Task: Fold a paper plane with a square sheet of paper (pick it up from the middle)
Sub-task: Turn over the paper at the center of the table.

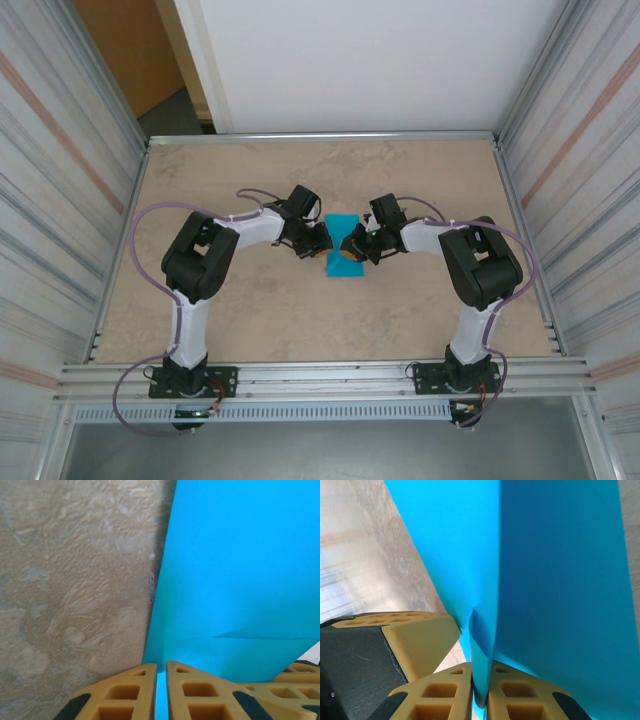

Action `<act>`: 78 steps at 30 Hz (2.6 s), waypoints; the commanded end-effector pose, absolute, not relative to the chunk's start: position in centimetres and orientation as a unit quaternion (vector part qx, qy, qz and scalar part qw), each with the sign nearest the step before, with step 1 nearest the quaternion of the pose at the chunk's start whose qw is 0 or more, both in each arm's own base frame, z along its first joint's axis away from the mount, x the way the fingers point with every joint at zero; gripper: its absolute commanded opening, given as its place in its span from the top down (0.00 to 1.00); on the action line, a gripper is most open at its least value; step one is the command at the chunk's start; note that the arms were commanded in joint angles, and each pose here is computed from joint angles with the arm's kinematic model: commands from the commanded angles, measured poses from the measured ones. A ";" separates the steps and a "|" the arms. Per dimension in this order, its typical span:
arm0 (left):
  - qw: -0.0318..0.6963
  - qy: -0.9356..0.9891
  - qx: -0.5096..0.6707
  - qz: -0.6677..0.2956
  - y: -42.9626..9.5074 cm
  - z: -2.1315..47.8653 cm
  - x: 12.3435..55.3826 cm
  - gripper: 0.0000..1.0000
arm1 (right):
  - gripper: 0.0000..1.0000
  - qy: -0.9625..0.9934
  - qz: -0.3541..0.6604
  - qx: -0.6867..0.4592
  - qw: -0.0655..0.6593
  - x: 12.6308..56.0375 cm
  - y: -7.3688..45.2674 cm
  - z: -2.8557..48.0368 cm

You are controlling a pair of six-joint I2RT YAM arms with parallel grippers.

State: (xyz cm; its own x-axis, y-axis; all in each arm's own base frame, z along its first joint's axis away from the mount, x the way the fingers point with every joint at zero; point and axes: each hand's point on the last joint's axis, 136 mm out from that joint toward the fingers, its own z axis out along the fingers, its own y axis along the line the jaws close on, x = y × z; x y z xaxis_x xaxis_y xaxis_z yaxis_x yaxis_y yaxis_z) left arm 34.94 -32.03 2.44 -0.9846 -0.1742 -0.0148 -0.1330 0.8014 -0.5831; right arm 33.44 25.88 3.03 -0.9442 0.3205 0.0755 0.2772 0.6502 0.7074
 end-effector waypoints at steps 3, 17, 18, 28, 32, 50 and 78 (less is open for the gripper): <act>0.068 0.935 -0.089 -0.336 -31.0 6.9 36.0 0.79 | 0.92 0.908 0.393 0.139 0.052 33.7 26.0 4.0; 0.185 0.860 -0.053 -0.472 -26.6 19.8 34.9 0.30 | 0.96 0.806 0.553 0.016 0.212 36.1 25.9 19.2; 0.190 0.851 -0.049 -0.487 -26.7 20.7 34.6 0.26 | 0.96 0.797 0.564 0.011 0.216 36.0 25.9 20.3; 0.224 0.781 -0.010 -0.583 -28.2 26.1 31.6 0.03 | 0.95 0.718 0.664 -0.025 0.206 34.7 28.0 27.4; 0.221 0.780 0.010 -0.585 -29.3 26.5 30.7 0.03 | 0.95 0.706 0.681 -0.031 0.192 34.0 28.9 28.3; 0.248 0.762 0.020 -0.598 -29.4 27.8 30.4 0.40 | 0.93 0.706 0.691 -0.031 0.153 32.1 29.7 28.1; 0.221 0.835 0.016 -0.504 -26.4 22.9 31.8 0.92 | 0.48 0.826 0.516 0.104 0.202 35.3 21.6 21.5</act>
